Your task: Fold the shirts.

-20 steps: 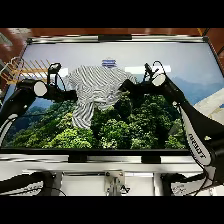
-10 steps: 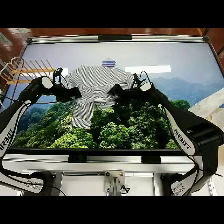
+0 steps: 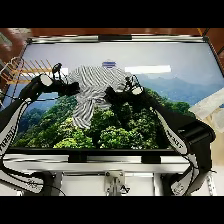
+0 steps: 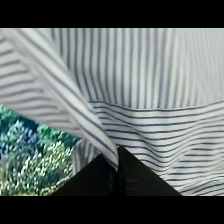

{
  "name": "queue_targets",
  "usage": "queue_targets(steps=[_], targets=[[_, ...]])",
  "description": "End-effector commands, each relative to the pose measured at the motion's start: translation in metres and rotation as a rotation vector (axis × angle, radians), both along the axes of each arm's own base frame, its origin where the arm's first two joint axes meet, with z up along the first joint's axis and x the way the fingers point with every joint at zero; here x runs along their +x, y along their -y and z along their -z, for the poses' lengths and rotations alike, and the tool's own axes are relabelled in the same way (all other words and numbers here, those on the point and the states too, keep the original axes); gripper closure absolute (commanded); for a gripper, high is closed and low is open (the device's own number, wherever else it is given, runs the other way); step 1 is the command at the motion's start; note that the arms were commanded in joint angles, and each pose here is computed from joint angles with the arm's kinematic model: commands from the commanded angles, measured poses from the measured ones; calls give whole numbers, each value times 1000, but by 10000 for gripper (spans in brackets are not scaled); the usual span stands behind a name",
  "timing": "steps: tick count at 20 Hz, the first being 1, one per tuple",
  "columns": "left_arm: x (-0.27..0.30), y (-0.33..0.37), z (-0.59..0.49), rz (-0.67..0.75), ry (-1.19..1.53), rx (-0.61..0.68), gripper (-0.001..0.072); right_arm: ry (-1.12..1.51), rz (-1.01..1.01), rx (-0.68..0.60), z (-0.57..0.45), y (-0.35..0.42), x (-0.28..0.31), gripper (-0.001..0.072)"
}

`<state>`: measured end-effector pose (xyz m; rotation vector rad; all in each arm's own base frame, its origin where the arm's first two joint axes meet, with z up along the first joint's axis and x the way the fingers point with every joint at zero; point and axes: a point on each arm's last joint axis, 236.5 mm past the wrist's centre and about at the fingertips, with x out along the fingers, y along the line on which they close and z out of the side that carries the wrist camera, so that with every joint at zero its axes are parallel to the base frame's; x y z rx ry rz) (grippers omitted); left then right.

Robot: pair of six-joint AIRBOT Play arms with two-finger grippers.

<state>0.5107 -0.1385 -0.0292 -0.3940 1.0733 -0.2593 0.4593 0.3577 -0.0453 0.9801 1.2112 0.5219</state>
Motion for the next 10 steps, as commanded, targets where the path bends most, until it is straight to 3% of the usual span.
queue_targets(steps=[1, 5, 8, 10], targets=[[6, 8, -63, 141, 146, 46, 648, 175, -261, 24, -42, -4, -24, 622], [-33, 34, -216, 281, 407, 56, 649, 301, -463, 102, -160, 25, -61, 622], [-111, 53, -330, 335, 612, 17, 649, 414, -552, 148, -270, 43, -111, 621], [-172, 59, -379, 372, 697, -23, 649, 517, -582, 110, -323, 54, -145, 621]])
